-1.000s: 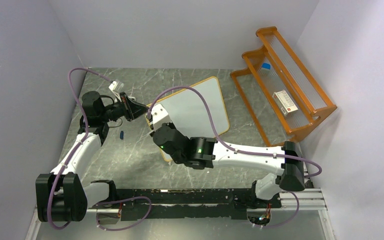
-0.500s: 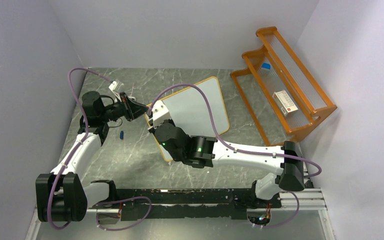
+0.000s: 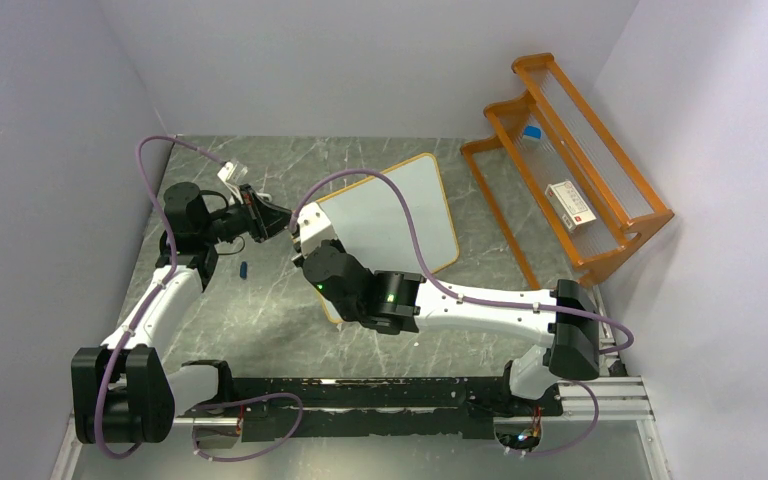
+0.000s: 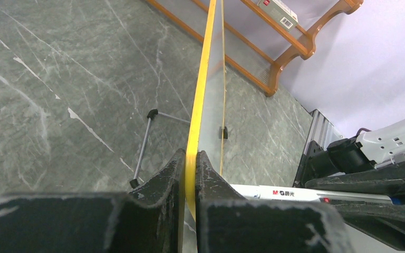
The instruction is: Write a sentence on the whiteboard
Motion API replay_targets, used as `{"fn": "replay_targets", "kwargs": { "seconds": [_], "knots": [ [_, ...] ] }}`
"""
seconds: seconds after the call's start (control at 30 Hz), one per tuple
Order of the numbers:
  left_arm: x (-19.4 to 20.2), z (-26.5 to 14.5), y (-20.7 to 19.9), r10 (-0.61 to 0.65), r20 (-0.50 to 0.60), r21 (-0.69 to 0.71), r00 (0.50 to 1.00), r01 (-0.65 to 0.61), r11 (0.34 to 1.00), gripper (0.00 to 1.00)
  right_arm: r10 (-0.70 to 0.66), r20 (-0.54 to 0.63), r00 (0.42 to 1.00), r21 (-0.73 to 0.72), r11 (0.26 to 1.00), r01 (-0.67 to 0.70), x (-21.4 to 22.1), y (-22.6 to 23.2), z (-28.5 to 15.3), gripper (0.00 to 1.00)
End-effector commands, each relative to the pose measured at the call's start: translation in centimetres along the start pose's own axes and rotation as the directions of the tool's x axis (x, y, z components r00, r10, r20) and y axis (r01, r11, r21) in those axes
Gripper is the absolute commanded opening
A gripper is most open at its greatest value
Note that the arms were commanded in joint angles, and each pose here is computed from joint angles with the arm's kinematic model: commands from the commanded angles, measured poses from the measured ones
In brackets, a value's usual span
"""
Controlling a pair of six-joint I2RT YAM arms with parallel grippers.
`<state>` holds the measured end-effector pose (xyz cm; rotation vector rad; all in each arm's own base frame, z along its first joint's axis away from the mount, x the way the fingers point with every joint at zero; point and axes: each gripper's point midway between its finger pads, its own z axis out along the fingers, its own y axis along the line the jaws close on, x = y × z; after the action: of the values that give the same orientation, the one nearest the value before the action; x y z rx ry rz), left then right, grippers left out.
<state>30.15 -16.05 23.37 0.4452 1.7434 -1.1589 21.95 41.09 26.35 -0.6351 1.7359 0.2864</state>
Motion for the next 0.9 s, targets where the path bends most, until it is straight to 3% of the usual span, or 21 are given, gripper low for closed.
{"fn": "replay_targets", "kwargs": {
  "seconds": [0.0, 0.87],
  "knots": [
    [1.8, 0.2, 0.0, -0.034, -0.056, 0.002, 0.998, 0.034, 0.999, 0.05, 0.014, 0.017, 1.000, 0.019, 1.000, -0.014, -0.3, -0.3, 0.4, 0.00],
    [2.0, 0.4, 0.1, -0.037, -0.064, 0.006, 0.997, 0.038, 0.999, 0.05, 0.021, 0.023, 1.000, 0.023, 1.000, -0.022, -0.3, -0.4, 1.5, 0.00]
  ]
}}
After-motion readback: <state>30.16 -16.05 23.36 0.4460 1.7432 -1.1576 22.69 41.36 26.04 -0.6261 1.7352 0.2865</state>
